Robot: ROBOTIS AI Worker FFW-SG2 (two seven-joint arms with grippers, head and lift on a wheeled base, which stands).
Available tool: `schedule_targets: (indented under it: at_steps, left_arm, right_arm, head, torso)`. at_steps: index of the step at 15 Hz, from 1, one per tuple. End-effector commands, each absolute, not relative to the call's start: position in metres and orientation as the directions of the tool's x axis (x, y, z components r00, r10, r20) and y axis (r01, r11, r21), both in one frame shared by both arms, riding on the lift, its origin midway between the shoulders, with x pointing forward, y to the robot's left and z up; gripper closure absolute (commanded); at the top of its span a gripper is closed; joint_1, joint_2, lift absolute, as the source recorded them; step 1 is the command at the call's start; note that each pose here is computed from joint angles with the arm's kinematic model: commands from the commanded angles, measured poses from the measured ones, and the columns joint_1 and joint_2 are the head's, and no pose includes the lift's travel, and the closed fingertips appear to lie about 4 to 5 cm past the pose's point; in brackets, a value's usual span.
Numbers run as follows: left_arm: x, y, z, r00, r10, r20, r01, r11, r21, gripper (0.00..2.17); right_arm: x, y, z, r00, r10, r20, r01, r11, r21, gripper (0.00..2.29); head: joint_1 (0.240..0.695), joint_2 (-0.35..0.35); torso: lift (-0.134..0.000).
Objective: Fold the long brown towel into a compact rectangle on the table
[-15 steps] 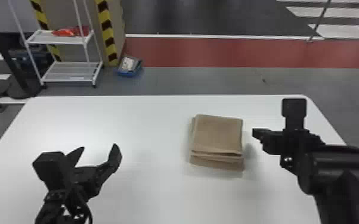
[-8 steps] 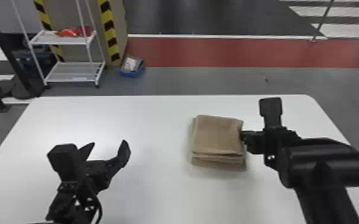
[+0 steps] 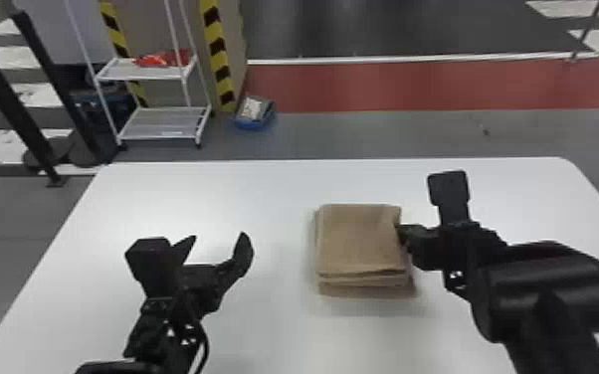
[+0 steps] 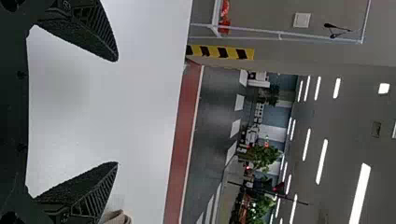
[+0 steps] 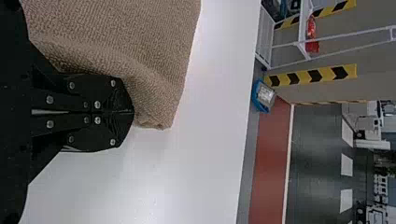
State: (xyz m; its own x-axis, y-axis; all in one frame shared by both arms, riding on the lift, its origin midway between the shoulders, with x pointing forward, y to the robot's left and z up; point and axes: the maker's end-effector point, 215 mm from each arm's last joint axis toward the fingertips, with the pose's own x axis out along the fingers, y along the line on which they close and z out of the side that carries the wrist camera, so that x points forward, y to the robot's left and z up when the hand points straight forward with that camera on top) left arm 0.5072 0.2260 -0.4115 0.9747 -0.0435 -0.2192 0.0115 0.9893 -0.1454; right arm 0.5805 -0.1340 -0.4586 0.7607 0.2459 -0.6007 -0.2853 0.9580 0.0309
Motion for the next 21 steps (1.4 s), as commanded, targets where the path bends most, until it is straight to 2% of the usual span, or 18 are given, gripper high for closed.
schedule_targets:
  at_steps: [1,3,6,7,9,11,13,16,19,21]
  left_arm:
    - [0.507,0.233,-0.410,0.976,-0.030,-0.215,-0.002,0.989,-0.147,0.09]
    - [0.506,0.250,-0.408,0.978,-0.007,-0.210,-0.026,0.988,-0.153,0.09]
    - [0.506,0.268,-0.406,0.978,0.015,-0.207,-0.051,0.984,-0.170,0.09]
    - [0.507,0.269,-0.405,0.979,0.014,-0.205,-0.050,0.984,-0.172,0.09]
    - [0.507,0.263,-0.407,0.978,0.005,-0.208,-0.041,0.984,-0.173,0.09]
    - [0.507,0.261,-0.407,0.978,0.002,-0.208,-0.039,0.984,-0.174,0.09]
    - [0.507,0.261,-0.408,0.978,0.002,-0.209,-0.039,0.984,-0.174,0.09]
    - [0.508,0.263,-0.411,0.977,0.003,-0.215,-0.042,0.984,-0.174,0.09]
    - [0.508,0.261,-0.414,0.976,-0.002,-0.218,-0.037,0.984,-0.176,0.09]
    - [0.509,0.261,-0.414,0.976,-0.002,-0.218,-0.037,0.984,-0.176,0.09]
  right_arm:
    - [0.579,-0.124,-0.459,0.759,0.259,-0.597,-0.304,0.952,0.027,1.90]
    - [0.577,-0.136,-0.450,0.782,0.225,-0.581,-0.275,0.961,0.003,1.90]
    - [0.573,-0.159,-0.412,0.843,0.198,-0.500,-0.225,0.974,0.006,1.90]
    - [0.573,-0.152,-0.390,0.871,0.223,-0.437,-0.242,0.970,0.013,1.90]
    - [0.573,-0.131,-0.372,0.882,0.282,-0.379,-0.296,0.955,0.022,1.90]
    - [0.577,-0.113,-0.382,0.864,0.314,-0.394,-0.333,0.943,0.020,1.90]
    - [0.579,-0.109,-0.417,0.834,0.308,-0.458,-0.344,0.939,0.006,1.90]
    - [0.586,-0.113,-0.448,0.809,0.297,-0.507,-0.341,0.940,0.007,1.90]
    - [0.588,-0.113,-0.453,0.810,0.298,-0.505,-0.343,0.939,0.004,1.90]
    - [0.589,-0.115,-0.439,0.830,0.319,-0.457,-0.353,0.936,0.013,1.90]
  head:
    - [0.695,0.089]
    - [0.695,0.104]
    - [0.695,0.112]
    - [0.695,0.113]
    - [0.695,0.116]
    - [0.695,0.133]
    - [0.695,0.146]
    - [0.695,0.153]
    - [0.695,0.150]
    - [0.695,0.148]
  torso:
    - [-0.115]
    - [-0.115]
    - [-0.115]
    - [-0.115]
    - [-0.115]
    - [-0.115]
    - [-0.115]
    - [-0.115]
    - [-0.115]
    - [-0.115]
